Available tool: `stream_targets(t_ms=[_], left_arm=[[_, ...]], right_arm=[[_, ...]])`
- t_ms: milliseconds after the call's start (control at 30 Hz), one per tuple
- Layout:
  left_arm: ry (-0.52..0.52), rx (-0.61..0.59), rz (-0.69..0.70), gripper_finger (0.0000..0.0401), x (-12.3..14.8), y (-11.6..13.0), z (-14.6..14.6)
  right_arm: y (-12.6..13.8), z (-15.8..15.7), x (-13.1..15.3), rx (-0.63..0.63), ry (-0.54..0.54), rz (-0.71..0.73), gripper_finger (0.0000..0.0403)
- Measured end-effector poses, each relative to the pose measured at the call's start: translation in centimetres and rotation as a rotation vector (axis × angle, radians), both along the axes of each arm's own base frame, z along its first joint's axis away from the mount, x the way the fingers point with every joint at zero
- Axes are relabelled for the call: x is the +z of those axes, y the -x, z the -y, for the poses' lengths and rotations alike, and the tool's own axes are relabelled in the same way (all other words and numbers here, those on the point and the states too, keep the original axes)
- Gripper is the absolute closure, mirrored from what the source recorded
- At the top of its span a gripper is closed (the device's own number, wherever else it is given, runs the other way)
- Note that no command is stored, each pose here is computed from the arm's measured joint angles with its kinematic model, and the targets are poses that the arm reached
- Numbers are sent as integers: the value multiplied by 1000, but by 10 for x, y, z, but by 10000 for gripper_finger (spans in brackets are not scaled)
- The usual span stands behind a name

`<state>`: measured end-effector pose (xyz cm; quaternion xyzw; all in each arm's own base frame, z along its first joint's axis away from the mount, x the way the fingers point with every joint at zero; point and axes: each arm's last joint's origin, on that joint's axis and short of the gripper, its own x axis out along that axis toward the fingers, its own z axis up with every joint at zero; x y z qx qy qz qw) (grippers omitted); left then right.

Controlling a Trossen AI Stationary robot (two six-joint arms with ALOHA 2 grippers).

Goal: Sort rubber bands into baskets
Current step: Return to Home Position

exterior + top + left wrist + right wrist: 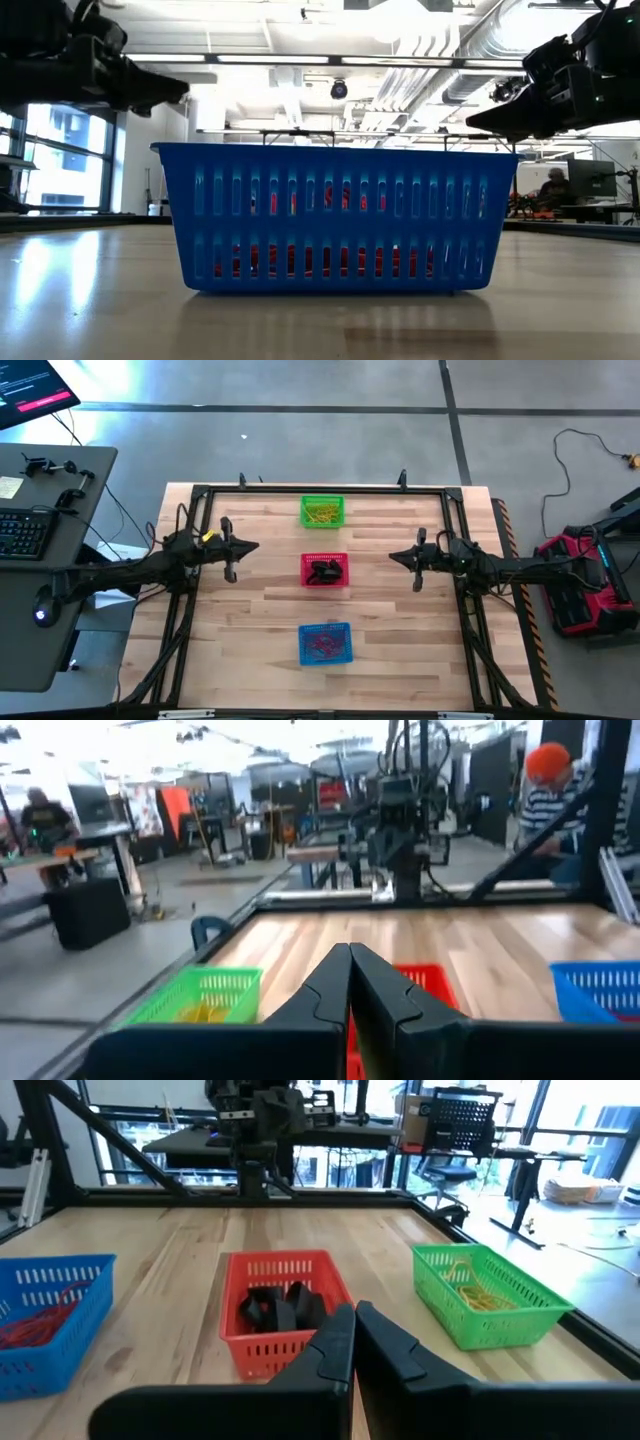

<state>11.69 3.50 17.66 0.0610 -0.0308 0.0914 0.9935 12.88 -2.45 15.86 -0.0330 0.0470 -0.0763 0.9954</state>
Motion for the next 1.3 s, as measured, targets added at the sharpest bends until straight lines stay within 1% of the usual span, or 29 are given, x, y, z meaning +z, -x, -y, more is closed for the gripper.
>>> stream_targets(t_ms=[167,333,500,567,667,733,867,967,1033,1233,1300], left_arm=[[18,18,-60,401,-6,11,2],[5,54,-26,401,-5,25,3],[-3,116,-33,401,-6,27,0],[10,154,-36,401,-7,27,-2],[19,175,-33,401,-7,28,-4],[43,193,-28,401,-7,29,-5],[92,204,-27,401,-8,28,-6],[104,207,-39,401,-9,28,-7],[102,208,-54,401,-10,27,-7],[110,210,-80,401,-12,25,-8],[110,209,-82,401,-13,25,-8]], right_arm=[[0,0,-1,-5,1,-9,403],[1,1,0,-36,6,2,403],[3,1,3,-57,-3,27,403],[4,2,3,-93,-5,21,403],[6,5,2,-199,7,10,403],[6,6,1,-248,26,0,403],[7,7,1,-276,34,-4,403],[7,7,-1,-278,30,-29,403],[7,7,-4,-281,0,-48,403],[9,6,-12,-307,-173,-82,403],[9,6,-14,-314,-206,-89,403]])
